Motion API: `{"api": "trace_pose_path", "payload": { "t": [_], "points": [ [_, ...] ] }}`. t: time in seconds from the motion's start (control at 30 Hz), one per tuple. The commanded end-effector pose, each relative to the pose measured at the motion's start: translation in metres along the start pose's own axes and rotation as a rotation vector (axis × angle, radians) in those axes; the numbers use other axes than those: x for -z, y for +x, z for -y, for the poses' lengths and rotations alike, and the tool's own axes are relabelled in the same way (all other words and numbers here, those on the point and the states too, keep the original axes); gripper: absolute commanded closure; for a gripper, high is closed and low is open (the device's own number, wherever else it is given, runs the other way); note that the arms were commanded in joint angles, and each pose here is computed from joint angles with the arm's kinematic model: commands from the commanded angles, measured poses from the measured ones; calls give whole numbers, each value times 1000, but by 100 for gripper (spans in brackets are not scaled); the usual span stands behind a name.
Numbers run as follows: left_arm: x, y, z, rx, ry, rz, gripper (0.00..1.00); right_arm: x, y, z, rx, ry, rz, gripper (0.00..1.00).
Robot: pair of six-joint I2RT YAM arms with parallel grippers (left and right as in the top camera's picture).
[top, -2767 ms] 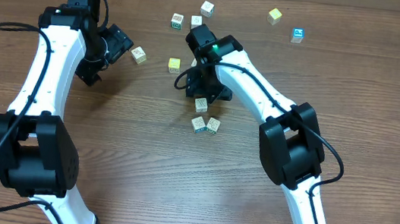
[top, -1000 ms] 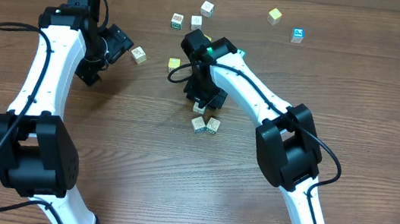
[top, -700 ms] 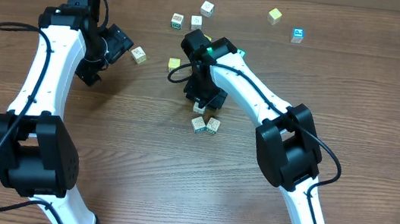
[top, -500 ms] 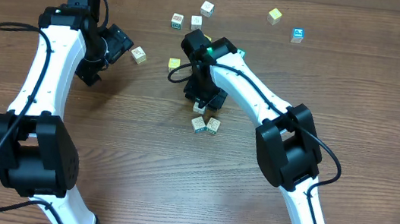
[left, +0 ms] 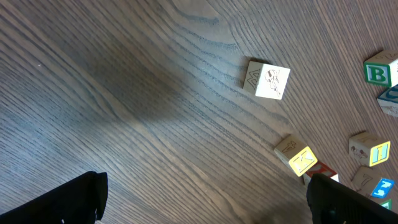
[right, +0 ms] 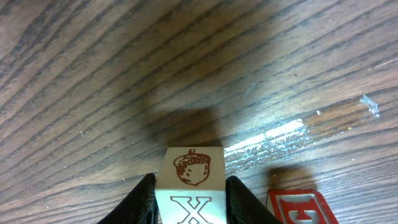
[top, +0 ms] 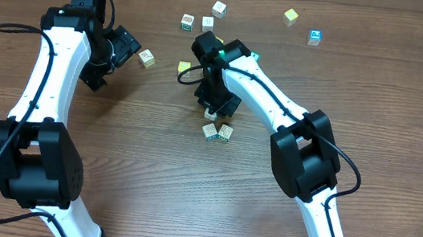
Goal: Form a circle
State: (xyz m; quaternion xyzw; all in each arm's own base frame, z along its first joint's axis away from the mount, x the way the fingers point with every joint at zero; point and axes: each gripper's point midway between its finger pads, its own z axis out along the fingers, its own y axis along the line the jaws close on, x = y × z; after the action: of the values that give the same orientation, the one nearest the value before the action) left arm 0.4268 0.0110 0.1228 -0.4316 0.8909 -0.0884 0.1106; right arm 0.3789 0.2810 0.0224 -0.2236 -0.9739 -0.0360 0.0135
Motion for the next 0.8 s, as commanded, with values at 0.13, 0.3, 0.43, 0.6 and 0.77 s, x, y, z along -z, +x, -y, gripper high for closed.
{"api": "trace_pose_path", "payload": {
  "t": [0.13, 0.3, 0.43, 0.6, 0.77],
  "points": [
    [5, -3, 2, -27, 8, 17, 0, -1, 9, -3, -31, -19, -45, 69],
    [5, -3, 2, -27, 8, 17, 0, -1, 10, -5, -49, -29, -51, 68],
    [5, -3, 2, -27, 8, 17, 0, -1, 8, -5, -52, -29, -49, 61],
    [5, -3, 2, -27, 8, 17, 0, -1, 1, 0, -49, -9, -12, 47],
    [5, -3, 2, -27, 8, 17, 0, 4, -14, 0, 12, -7, 44, 38]
  ]
}}
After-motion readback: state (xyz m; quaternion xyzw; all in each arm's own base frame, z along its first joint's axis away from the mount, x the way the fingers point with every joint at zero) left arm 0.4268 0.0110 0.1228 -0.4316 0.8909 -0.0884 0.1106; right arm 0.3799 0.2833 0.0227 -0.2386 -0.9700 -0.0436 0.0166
